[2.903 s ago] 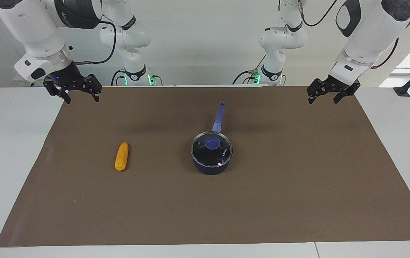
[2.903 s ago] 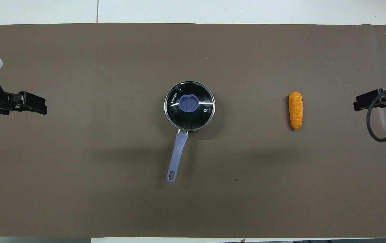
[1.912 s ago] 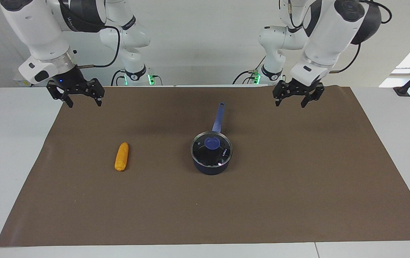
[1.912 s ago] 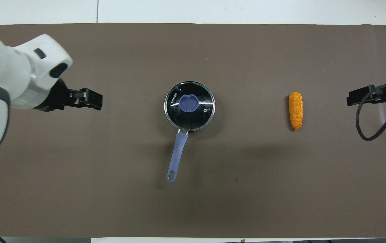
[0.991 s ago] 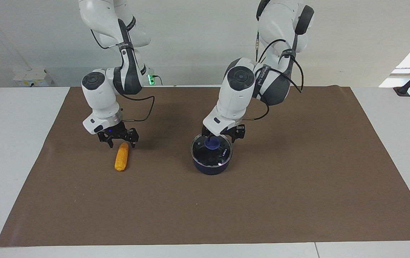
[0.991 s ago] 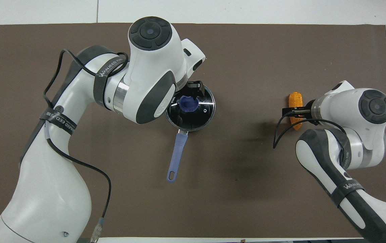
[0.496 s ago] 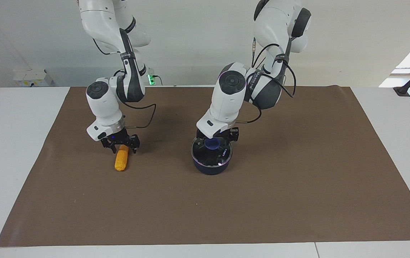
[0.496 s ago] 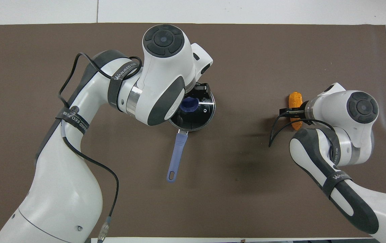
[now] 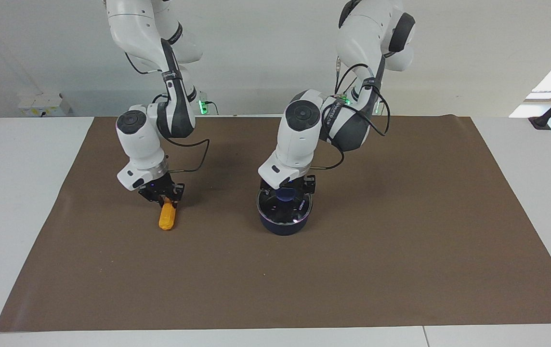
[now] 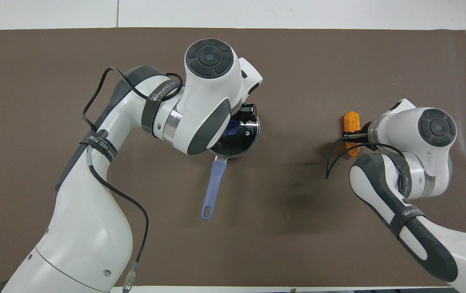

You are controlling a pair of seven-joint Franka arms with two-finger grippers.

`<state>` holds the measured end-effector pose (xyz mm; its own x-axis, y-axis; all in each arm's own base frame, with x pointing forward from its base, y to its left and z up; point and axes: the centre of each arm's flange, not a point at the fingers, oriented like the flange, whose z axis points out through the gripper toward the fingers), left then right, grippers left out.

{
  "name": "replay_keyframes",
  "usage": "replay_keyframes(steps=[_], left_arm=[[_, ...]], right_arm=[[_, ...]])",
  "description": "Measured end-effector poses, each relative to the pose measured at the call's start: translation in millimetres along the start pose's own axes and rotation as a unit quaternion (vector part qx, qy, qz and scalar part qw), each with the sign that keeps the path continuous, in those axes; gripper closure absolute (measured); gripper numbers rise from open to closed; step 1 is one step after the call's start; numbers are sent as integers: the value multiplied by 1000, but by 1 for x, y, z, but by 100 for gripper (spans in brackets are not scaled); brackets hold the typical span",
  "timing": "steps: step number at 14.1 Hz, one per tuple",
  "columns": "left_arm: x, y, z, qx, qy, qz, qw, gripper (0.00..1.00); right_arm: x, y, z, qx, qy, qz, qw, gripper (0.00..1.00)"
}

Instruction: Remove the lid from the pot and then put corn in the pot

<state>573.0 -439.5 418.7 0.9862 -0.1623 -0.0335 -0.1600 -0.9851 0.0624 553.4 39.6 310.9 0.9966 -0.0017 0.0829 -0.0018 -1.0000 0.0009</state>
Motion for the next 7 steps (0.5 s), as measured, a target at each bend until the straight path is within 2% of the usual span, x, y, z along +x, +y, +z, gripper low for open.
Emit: replay_keyframes(steps=[2, 7], left_arm=[[0, -1, 1, 1, 0, 0, 1000, 0], [-2, -2, 10, 5, -8, -1, 1000, 0]], right_arm=[[10, -5, -17, -2, -25, -5, 1000, 63], [32, -37, -88, -3, -54, -31, 998, 63]])
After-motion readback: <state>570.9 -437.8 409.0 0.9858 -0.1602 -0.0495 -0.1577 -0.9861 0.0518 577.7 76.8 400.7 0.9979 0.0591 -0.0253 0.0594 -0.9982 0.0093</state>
